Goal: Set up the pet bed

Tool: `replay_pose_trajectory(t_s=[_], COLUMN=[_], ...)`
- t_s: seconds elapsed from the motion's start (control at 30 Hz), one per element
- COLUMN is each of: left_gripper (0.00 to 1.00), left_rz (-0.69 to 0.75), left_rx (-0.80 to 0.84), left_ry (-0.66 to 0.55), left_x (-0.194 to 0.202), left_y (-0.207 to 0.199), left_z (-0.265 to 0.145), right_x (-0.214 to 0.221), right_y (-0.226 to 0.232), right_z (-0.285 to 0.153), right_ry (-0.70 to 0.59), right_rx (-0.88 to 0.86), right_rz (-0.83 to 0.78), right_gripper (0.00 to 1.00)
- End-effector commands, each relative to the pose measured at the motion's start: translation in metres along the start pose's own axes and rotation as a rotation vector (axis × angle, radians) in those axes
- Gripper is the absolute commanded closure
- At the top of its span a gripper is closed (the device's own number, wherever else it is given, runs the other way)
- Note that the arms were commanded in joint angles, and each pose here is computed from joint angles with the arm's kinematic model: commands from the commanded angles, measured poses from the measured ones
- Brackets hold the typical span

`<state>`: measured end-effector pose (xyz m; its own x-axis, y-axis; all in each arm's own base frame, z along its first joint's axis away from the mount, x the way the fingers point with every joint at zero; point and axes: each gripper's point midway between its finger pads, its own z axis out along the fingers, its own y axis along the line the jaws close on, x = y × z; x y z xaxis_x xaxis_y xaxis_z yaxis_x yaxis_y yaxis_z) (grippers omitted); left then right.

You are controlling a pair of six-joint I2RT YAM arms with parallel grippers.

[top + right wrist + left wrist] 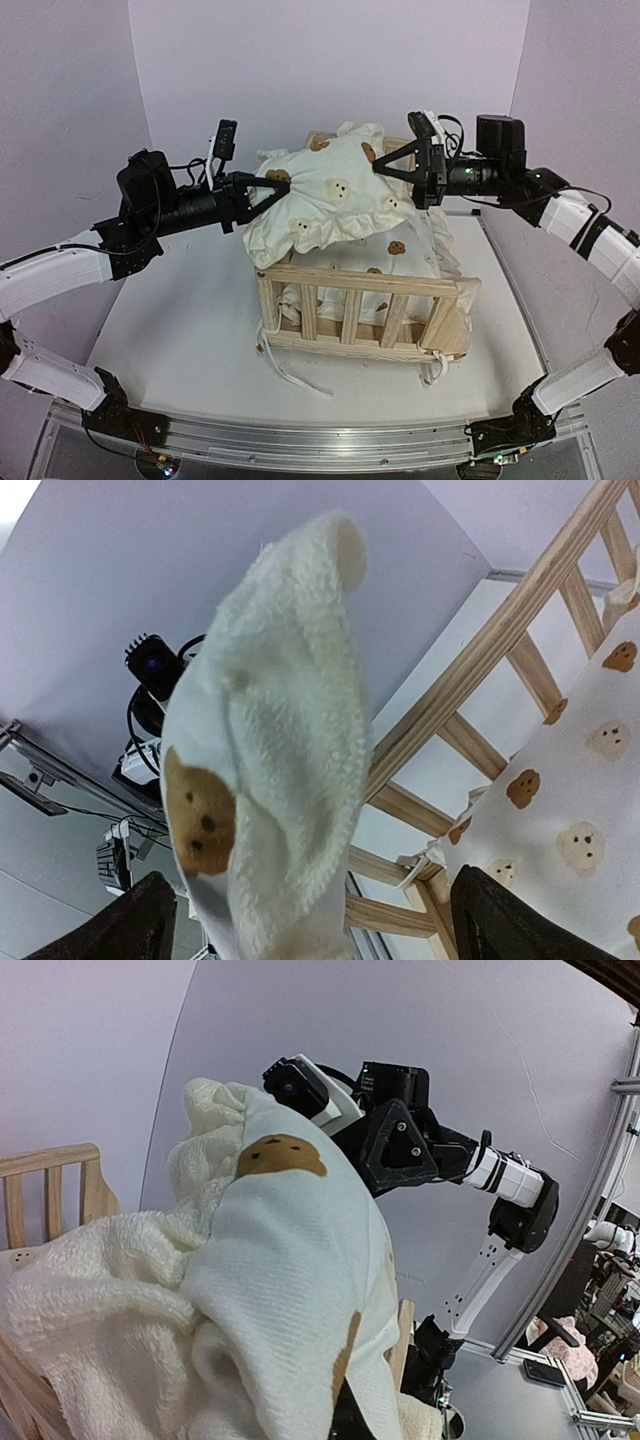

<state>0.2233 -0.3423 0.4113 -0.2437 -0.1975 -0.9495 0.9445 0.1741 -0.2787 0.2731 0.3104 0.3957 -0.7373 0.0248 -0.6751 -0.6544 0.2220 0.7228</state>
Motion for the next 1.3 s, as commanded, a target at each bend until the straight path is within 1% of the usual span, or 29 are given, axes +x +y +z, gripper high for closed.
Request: replay_pose_trajectory(t_s=[0.0, 0.03, 0.07, 0.1, 0.17, 0.2, 0.23, 0.27, 0.3, 0.33, 0.37, 0.43, 0.5, 0.53, 0.6, 0.73, 0.8, 0.9, 1.0, 1.1, 1.2, 1.27], left_gripper=[1.0, 1.0, 1.0, 1.0, 1.0, 0.93, 0.8, 0.62, 0.48, 0.37, 0.3, 0.24, 0.21, 0.21, 0.2, 0.2, 0.2, 0.2, 0.21, 0.22, 0.22, 0.22], left_rz=[0.046, 0.041, 0.035, 0.031, 0.022, 0.011, -0.003, -0.016, -0.026, -0.039, -0.039, -0.051, -0.055, -0.055, -0.044, -0.057, -0.072, -0.1, -0.117, -0.122, -0.126, -0.131], left_rx=[0.052, 0.051, 0.046, 0.041, 0.007, -0.027, -0.074, -0.132, -0.189, -0.245, -0.286, -0.391, -0.515, -0.561, -0.6, -0.595, -0.589, -0.571, -0.552, -0.54, -0.529, -0.518], left_ry=[-0.044, -0.042, -0.041, -0.041, -0.049, -0.058, -0.071, -0.085, -0.105, -0.107, -0.127, -0.114, -0.104, -0.085, -0.08, -0.091, -0.088, -0.077, -0.063, -0.054, -0.044, -0.038], left_x=[-0.024, -0.024, -0.023, -0.023, -0.025, -0.028, -0.031, -0.035, -0.04, -0.041, -0.047, -0.05, -0.053, -0.051, -0.051, -0.048, -0.044, -0.036, -0.032, -0.03, -0.027, -0.025], left_y=[-0.013, -0.012, -0.01, -0.009, -0.003, 0.003, 0.01, 0.018, 0.025, 0.032, 0.034, 0.045, 0.057, 0.06, 0.059, 0.051, 0.049, 0.048, 0.047, 0.046, 0.046, 0.046], left_z=[0.008, 0.009, 0.01, 0.011, 0.012, 0.011, 0.008, 0.004, -0.003, -0.01, -0.018, -0.033, -0.049, -0.057, -0.07, -0.082, -0.084, -0.084, -0.08, -0.077, -0.074, -0.072], right_x=[-0.007, -0.008, -0.008, -0.007, -0.008, -0.011, -0.019, -0.028, -0.038, -0.05, -0.059, -0.077, -0.097, -0.105, -0.117, -0.138, -0.145, -0.151, -0.151, -0.144, -0.141, -0.139], right_y=[0.037, 0.038, 0.036, 0.033, 0.028, 0.023, 0.015, 0.0, -0.016, -0.032, -0.045, -0.073, -0.096, -0.111, -0.146, -0.2, -0.217, -0.251, -0.285, -0.314, -0.332, -0.342], right_z=[0.01, 0.013, 0.016, 0.02, 0.026, 0.027, 0.024, 0.016, 0.007, -0.003, -0.011, -0.023, -0.03, -0.033, -0.031, -0.006, -0.001, -0.002, -0.003, -0.004, -0.008, -0.005], right_ry=[-0.02, -0.023, -0.022, -0.019, -0.023, -0.045, -0.09, -0.146, -0.2, -0.254, -0.294, -0.353, -0.387, -0.402, -0.408, -0.394, -0.423, -0.466, -0.473, -0.445, -0.44, -0.411], right_rx=[-0.165, -0.18, -0.189, -0.201, -0.225, -0.213, -0.176, -0.125, -0.077, -0.033, 0.001, 0.053, 0.076, 0.092, 0.111, 0.071, 0.058, 0.098, 0.138, 0.173, 0.202, 0.188], right_rz=[-0.012, -0.005, 0.014, 0.043, 0.083, 0.087, 0.095, 0.117, 0.144, 0.169, 0.187, 0.23, 0.255, 0.278, 0.342, 0.447, 0.466, 0.497, 0.527, 0.547, 0.532, 0.546], right_gripper=[0.1, 0.15, 0.23, 0.32, 0.45, 0.57, 0.71, 0.84, 0.98, 1.0, 1.0, 1.0, 1.0, 1.0, 1.0, 1.0, 1.0, 1.0, 1.0, 1.0, 1.0, 1.0])
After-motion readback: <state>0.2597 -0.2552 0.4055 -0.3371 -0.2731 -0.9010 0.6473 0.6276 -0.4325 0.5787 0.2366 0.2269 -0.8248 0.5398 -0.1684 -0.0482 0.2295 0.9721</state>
